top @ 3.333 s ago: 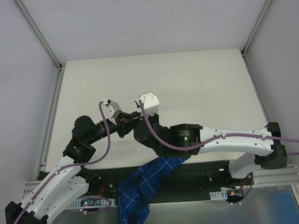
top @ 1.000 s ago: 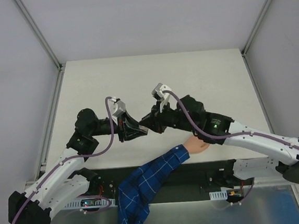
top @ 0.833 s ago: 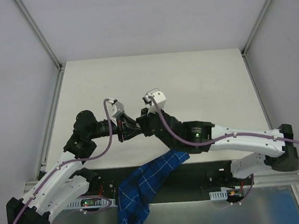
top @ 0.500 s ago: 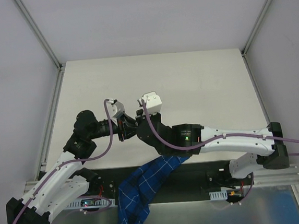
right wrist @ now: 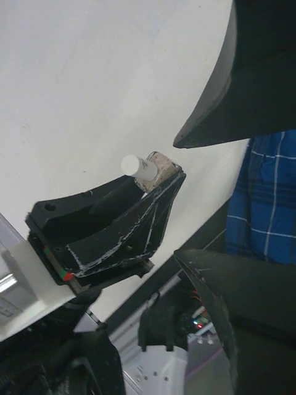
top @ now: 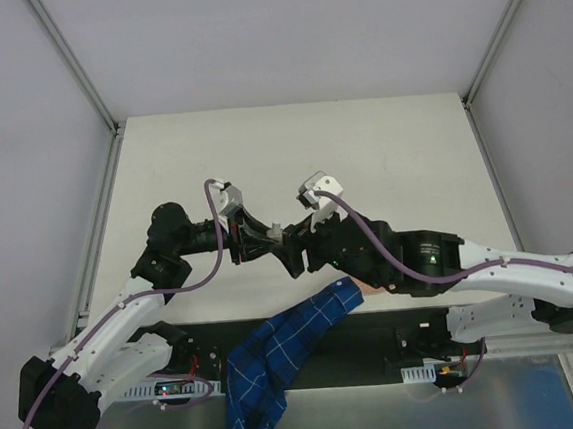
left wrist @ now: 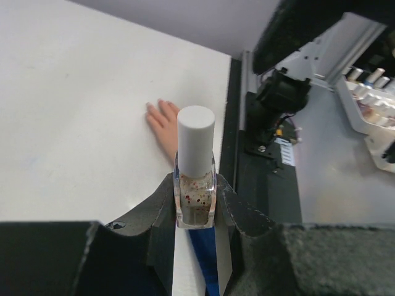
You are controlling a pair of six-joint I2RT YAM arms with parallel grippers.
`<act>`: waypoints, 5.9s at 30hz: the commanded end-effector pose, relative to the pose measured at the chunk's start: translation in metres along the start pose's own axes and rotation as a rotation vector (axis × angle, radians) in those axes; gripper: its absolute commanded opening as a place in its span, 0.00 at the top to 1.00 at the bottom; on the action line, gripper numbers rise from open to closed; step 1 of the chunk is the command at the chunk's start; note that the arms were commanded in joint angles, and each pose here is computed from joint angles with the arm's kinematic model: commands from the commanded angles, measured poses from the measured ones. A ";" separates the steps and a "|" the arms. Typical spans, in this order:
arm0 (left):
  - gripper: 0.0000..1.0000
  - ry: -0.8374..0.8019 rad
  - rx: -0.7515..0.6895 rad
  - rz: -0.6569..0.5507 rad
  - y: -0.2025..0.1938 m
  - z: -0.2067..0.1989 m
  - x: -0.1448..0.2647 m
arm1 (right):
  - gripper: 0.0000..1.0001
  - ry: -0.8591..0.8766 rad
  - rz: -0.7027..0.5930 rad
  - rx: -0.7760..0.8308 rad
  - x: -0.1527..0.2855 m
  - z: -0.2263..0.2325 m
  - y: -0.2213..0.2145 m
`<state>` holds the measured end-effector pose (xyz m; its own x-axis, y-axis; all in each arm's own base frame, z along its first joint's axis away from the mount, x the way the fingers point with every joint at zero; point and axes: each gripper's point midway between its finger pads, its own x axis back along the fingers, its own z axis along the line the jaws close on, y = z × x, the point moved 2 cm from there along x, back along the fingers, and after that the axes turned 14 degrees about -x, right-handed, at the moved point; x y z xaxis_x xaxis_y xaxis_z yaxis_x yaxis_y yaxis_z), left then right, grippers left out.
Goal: Paint the nails
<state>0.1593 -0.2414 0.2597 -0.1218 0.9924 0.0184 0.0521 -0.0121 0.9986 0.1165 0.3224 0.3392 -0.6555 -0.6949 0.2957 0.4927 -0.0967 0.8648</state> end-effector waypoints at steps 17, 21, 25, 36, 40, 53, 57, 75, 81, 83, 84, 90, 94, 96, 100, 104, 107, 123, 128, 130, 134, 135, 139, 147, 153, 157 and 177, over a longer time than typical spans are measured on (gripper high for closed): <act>1.00 -0.611 -0.042 -0.050 0.032 -0.093 0.006 | 0.47 0.745 0.155 0.141 0.052 0.029 -0.006; 1.00 -0.625 -0.056 -0.055 0.032 -0.098 0.007 | 0.51 0.799 0.158 0.152 0.050 0.037 -0.006; 1.00 -0.647 -0.048 -0.049 0.034 -0.101 0.007 | 0.52 0.835 0.166 0.166 0.049 0.042 -0.009; 1.00 -0.645 -0.088 -0.069 0.036 -0.106 0.011 | 0.53 0.804 0.207 0.163 0.036 0.034 -0.020; 1.00 -0.651 -0.093 -0.070 0.038 -0.107 0.011 | 0.53 0.790 0.211 0.170 0.034 0.030 -0.024; 1.00 -0.582 -0.107 -0.094 0.041 -0.100 0.007 | 1.00 0.801 0.243 0.138 0.033 0.031 -0.024; 1.00 -0.402 -0.135 -0.111 0.043 -0.076 -0.001 | 0.99 0.734 0.255 0.118 0.020 0.024 -0.031; 1.00 0.262 -0.193 -0.071 0.033 0.019 0.015 | 0.99 -0.317 -0.170 -0.024 -0.036 0.020 -0.016; 1.00 0.198 -0.171 -0.070 0.033 0.011 0.011 | 0.66 -0.191 -0.087 0.034 -0.030 0.023 -0.006; 1.00 0.157 -0.175 -0.075 0.032 0.006 0.009 | 0.52 -0.136 -0.047 0.059 -0.028 0.024 -0.002; 1.00 0.144 -0.169 -0.070 0.031 0.005 0.007 | 0.48 -0.111 -0.039 0.059 -0.023 0.023 0.002; 1.00 -0.007 -0.151 -0.077 0.032 -0.014 0.002 | 0.31 0.046 0.028 0.099 -0.013 0.014 0.016; 1.00 -0.209 -0.129 -0.119 0.042 -0.044 0.004 | 0.29 0.308 0.184 0.119 -0.004 0.018 -0.003; 1.00 -0.305 -0.153 -0.138 0.045 -0.057 0.006 | 0.29 0.405 0.187 0.108 0.004 0.014 0.002; 1.00 -0.450 -0.132 -0.126 0.045 -0.079 0.008 | 0.29 0.604 0.208 0.113 0.023 0.018 -0.003; 1.00 -0.502 -0.118 -0.117 0.043 -0.086 0.007 | 0.33 0.703 0.200 0.110 0.035 0.019 -0.002; 1.00 -0.520 -0.109 -0.110 0.042 -0.088 0.007 | 0.39 0.757 0.192 0.122 0.041 0.024 0.002; 1.00 -0.543 -0.099 -0.104 0.043 -0.091 0.007 | 0.68 0.829 0.227 0.110 0.030 0.037 0.005; 1.00 -0.509 -0.105 -0.117 0.045 -0.088 0.005 | 0.93 0.819 0.232 0.096 0.027 0.036 0.003; 1.00 -0.441 -0.100 -0.118 0.044 -0.081 0.001 | 0.99 0.807 0.230 0.089 0.027 0.034 0.002; 1.00 -0.211 -0.155 -0.088 0.042 -0.053 -0.003 | 0.99 0.730 0.219 0.054 0.017 0.023 -0.011; 1.00 -0.147 -0.182 -0.086 0.041 -0.044 -0.003 | 0.99 0.660 0.192 0.049 0.009 0.016 -0.011; 1.00 0.144 -0.215 -0.066 0.034 -0.008 0.008 | 1.00 -0.162 0.062 0.126 -0.007 -0.060 -0.024; 1.00 0.260 -0.240 -0.027 0.027 0.011 0.012 | 1.00 -0.422 -0.171 0.037 -0.011 -0.028 0.001; 1.00 0.140 -0.227 -0.029 0.027 -0.003 0.005 | 0.75 -0.266 -0.106 0.025 -0.009 -0.013 0.013; 1.00 0.049 -0.219 -0.042 0.030 -0.016 0.001 | 0.45 -0.103 -0.046 0.045 0.000 -0.008 0.015; 1.00 -0.461 -0.149 -0.108 0.038 -0.086 0.003 | 0.45 0.659 0.197 0.105 0.044 0.027 0.006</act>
<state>0.0895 -0.2511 0.2855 0.2426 0.9688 -0.0502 -0.0238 0.0577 0.9981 0.0883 0.3019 0.3483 -0.1775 -0.9467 0.2689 0.5414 0.1342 0.8300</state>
